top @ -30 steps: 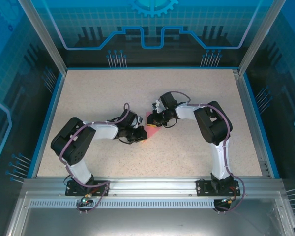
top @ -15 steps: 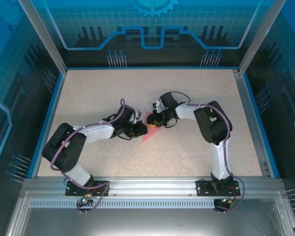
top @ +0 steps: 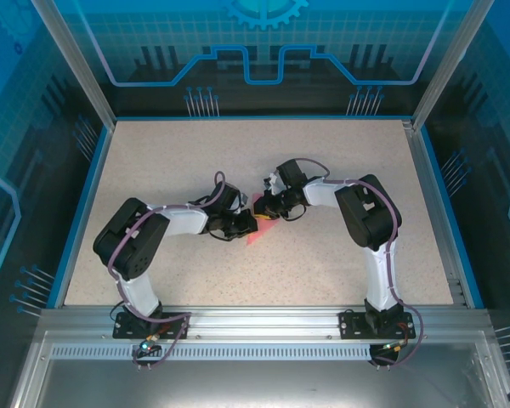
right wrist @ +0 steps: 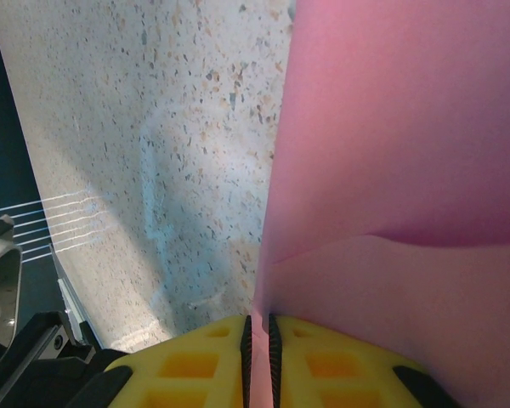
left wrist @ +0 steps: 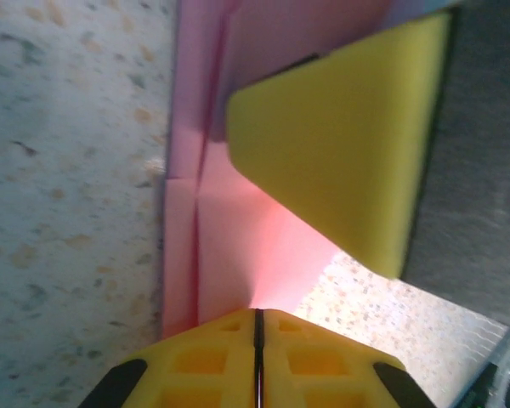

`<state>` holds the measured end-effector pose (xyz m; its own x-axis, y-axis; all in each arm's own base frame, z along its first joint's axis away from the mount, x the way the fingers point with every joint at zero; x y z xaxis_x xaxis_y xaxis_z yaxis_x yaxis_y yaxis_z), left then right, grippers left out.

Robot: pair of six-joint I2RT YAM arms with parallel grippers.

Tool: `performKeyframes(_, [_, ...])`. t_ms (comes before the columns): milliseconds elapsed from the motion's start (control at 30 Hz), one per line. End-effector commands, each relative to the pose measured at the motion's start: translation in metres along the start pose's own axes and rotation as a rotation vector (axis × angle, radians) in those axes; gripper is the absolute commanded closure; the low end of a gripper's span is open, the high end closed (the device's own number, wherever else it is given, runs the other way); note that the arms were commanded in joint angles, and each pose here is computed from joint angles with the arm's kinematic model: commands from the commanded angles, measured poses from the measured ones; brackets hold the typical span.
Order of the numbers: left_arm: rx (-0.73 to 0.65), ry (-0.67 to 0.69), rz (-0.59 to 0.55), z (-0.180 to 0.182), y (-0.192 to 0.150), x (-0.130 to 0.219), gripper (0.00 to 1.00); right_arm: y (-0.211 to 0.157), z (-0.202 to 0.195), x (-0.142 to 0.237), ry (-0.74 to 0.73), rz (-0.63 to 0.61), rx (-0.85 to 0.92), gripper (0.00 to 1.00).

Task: Fold a paper plane with a square sheet of paper (pick it up from the middle)
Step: Fourth fold the wing at the center of the table.

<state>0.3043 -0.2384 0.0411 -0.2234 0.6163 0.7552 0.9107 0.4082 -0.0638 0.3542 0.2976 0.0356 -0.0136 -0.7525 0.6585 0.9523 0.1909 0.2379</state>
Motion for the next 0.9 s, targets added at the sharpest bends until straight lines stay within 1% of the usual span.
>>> performKeyframes(0, [0.042,0.132,-0.048,0.025,0.008,-0.003,0.94,-0.028,-0.034,-0.015,-0.083,0.068,-0.084,0.83])
performKeyframes(133, [0.061,0.194,-0.042,0.045,0.004,-0.006,0.97,-0.01,-0.022,-0.002,-0.051,0.019,-0.05,0.83])
performKeyframes(233, [0.06,0.21,-0.03,0.052,0.0,-0.008,0.99,0.008,-0.014,0.017,-0.024,-0.04,-0.024,0.83])
performKeyframes(333, [0.05,0.221,-0.023,0.057,-0.002,-0.007,1.0,0.021,-0.008,0.04,-0.021,-0.097,0.014,0.83])
performKeyframes(467, [0.032,0.223,-0.015,0.057,-0.005,-0.004,1.0,0.023,0.0,0.055,-0.036,-0.114,0.067,0.84])
performKeyframes(600, [0.02,0.216,-0.007,0.054,-0.006,-0.004,1.0,0.013,0.007,0.047,-0.022,-0.097,0.091,0.86])
performKeyframes(733, [0.017,0.209,-0.002,0.05,-0.004,-0.004,1.0,0.002,0.012,0.028,-0.013,-0.06,0.102,0.87])
performKeyframes(867, [0.013,0.208,0.001,0.049,-0.004,-0.004,1.0,-0.004,0.008,0.011,-0.017,-0.034,0.091,0.89])
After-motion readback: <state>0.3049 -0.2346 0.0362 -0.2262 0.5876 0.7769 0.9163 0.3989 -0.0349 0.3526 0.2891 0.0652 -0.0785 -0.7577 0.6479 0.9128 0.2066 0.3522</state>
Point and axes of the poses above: each hand's point on the last joint's axis, 136 mm out from that joint toward the fingers, its own x axis back along the fingers, its own z axis along the line the jaws close on, y = z × x, the point moved 3 cm from there along x, back along the fingers, and after that the axes turned 15 degrees about x, right-handed, at the moved point
